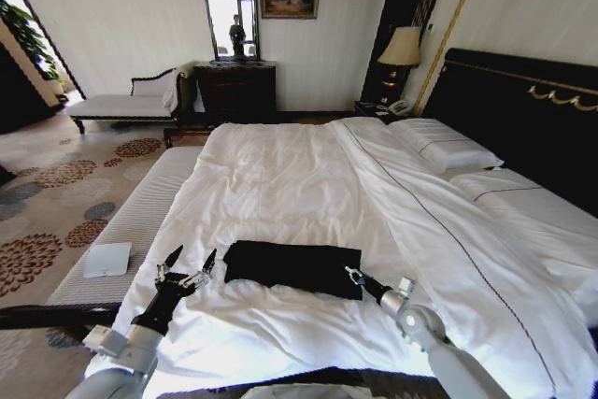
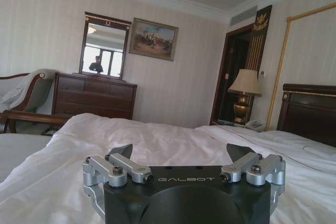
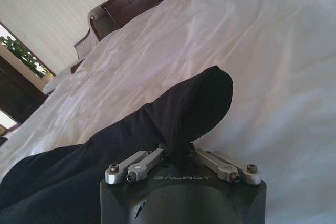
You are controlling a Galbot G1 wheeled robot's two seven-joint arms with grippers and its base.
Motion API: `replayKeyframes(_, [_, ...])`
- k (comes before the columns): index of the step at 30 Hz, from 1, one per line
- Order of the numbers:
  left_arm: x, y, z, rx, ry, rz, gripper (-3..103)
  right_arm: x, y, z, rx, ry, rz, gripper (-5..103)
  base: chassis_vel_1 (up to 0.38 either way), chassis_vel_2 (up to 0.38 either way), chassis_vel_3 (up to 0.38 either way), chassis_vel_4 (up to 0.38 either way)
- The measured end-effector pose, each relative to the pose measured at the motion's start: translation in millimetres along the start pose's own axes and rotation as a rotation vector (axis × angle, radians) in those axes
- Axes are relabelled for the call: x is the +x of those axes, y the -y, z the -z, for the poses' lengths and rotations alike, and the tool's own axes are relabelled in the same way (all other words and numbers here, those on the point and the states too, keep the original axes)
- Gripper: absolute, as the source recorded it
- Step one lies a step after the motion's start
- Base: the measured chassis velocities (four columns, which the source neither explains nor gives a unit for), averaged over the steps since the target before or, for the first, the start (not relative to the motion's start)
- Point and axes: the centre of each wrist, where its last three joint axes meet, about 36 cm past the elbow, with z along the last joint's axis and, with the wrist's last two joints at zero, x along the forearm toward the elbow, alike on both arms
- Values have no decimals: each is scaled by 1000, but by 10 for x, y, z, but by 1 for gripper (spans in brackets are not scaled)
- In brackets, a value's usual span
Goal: Fold the clothes on the bed.
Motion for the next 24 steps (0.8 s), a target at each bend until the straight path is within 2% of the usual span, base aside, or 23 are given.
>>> replayKeyframes(3, [0, 0, 0, 0, 0, 0, 100, 165, 153, 255, 58, 1, -46, 5, 0, 0, 0, 0])
replayKeyframes(4, [0, 0, 0, 0, 0, 0, 100, 165, 153, 255, 58, 1, -46, 5, 0, 0, 0, 0])
replayKeyframes(9, [0, 0, 0, 0, 0, 0, 100, 314, 497, 539, 111, -14, -125, 5, 0, 0, 0, 0])
replayKeyframes(14, [0, 0, 0, 0, 0, 0, 100, 347, 639, 687, 139, -29, -155, 5, 0, 0, 0, 0])
replayKeyframes(19, [0, 0, 0, 0, 0, 0, 100, 302, 545, 709, 145, -46, -141, 5, 0, 0, 0, 0])
replayKeyframes(22, [0, 0, 0, 0, 0, 0, 100, 187, 265, 714, 114, -53, -92, 5, 0, 0, 0, 0])
replayKeyframes(24, [0, 0, 0, 0, 0, 0, 100, 151, 179, 717, 100, -58, -80, 5, 0, 0, 0, 0])
